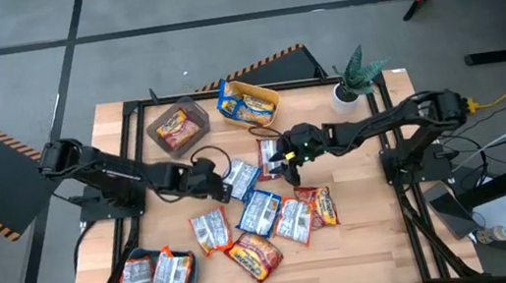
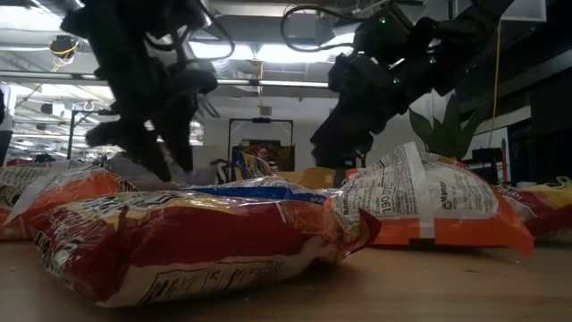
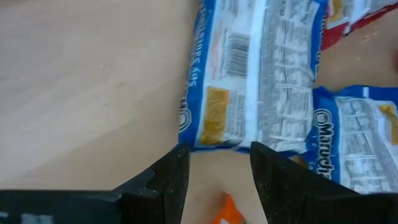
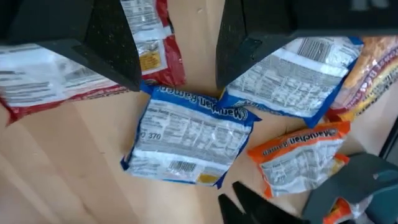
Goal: Sort Maruchan noodles
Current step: Put the blue noodle pack into the yellow bin
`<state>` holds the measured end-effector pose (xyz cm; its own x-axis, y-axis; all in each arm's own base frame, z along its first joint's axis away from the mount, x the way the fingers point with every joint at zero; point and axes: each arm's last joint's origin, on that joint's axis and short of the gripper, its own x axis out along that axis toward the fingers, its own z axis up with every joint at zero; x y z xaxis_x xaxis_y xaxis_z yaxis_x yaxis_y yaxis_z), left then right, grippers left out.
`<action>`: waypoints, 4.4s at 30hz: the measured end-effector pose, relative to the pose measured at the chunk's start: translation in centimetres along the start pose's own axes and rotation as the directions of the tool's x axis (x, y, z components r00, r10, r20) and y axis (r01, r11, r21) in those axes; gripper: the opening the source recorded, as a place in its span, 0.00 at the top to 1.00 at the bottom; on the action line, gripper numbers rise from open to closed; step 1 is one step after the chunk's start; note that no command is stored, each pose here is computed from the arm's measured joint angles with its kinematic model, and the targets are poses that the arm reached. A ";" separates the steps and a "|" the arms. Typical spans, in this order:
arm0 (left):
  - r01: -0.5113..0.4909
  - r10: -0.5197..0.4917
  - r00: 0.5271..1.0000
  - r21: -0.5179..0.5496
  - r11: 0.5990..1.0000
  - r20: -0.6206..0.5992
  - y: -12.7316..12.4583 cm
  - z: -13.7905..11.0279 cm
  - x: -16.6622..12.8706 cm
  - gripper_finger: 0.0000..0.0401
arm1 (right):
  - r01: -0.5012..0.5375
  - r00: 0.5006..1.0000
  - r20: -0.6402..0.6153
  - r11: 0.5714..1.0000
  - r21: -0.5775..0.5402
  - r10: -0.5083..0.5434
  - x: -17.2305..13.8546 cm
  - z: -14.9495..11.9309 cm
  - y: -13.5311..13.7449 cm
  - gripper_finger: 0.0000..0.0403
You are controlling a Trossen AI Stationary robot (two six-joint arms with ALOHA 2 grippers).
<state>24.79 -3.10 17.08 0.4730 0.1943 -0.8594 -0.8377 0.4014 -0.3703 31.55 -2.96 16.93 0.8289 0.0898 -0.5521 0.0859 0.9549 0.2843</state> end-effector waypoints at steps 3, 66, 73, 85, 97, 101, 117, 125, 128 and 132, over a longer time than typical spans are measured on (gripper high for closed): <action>0.035 -0.035 0.999 -0.017 0.999 0.013 0.2 -0.4 0.4 0.59 | 0.006 1.000 0.018 1.000 -0.011 -0.006 0.4 -0.1 0.4 0.53; 0.034 -0.018 0.994 -0.149 0.988 0.111 1.6 -2.3 3.6 0.61 | 0.055 0.998 -0.010 0.997 -0.047 -0.055 5.4 0.2 -1.0 0.53; -0.012 0.025 0.996 -0.149 0.989 0.085 2.1 -2.5 4.0 0.61 | 0.054 0.997 0.046 0.998 0.020 -0.055 4.8 1.2 -3.3 0.51; -0.015 0.033 0.995 -0.179 0.984 0.097 2.2 -2.6 4.3 0.61 | -0.040 0.999 0.017 0.998 0.053 0.039 5.4 0.6 -3.5 0.27; -0.012 0.022 0.999 -0.229 0.973 0.043 2.1 -2.4 5.0 0.61 | 0.106 0.994 0.029 0.993 0.055 -0.107 6.2 0.1 -4.4 0.28; -0.013 0.020 0.999 -0.242 0.970 0.029 2.2 -2.1 5.1 0.61 | 0.064 0.998 0.015 0.996 0.063 -0.066 6.1 0.0 -4.7 0.28; 0.121 -0.127 0.992 -0.297 0.947 -0.001 1.5 -0.9 3.2 0.62 | 0.016 1.000 -0.021 0.997 0.076 -0.015 7.2 -1.0 -4.7 0.28; 0.261 -0.235 0.965 -0.333 0.906 0.119 0.8 0.2 0.2 0.62 | 0.014 1.000 -0.021 0.997 0.077 -0.012 7.2 -1.0 -4.8 0.28; 0.262 -0.217 0.961 -0.318 0.911 0.169 0.8 0.4 0.1 0.62 | 0.013 1.000 -0.021 0.997 0.077 -0.011 7.2 -1.0 -4.7 0.28; 0.238 -0.192 0.965 -0.294 0.926 0.178 0.8 0.2 0.7 0.62 | 0.014 1.000 -0.022 0.997 0.077 -0.012 7.2 -1.0 -4.8 0.28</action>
<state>24.45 -2.43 16.28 0.6658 0.2700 -0.6955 -0.7430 0.1550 -0.6511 36.57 -6.57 10.81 0.8155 0.0846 -0.5725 0.1397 0.9312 0.3366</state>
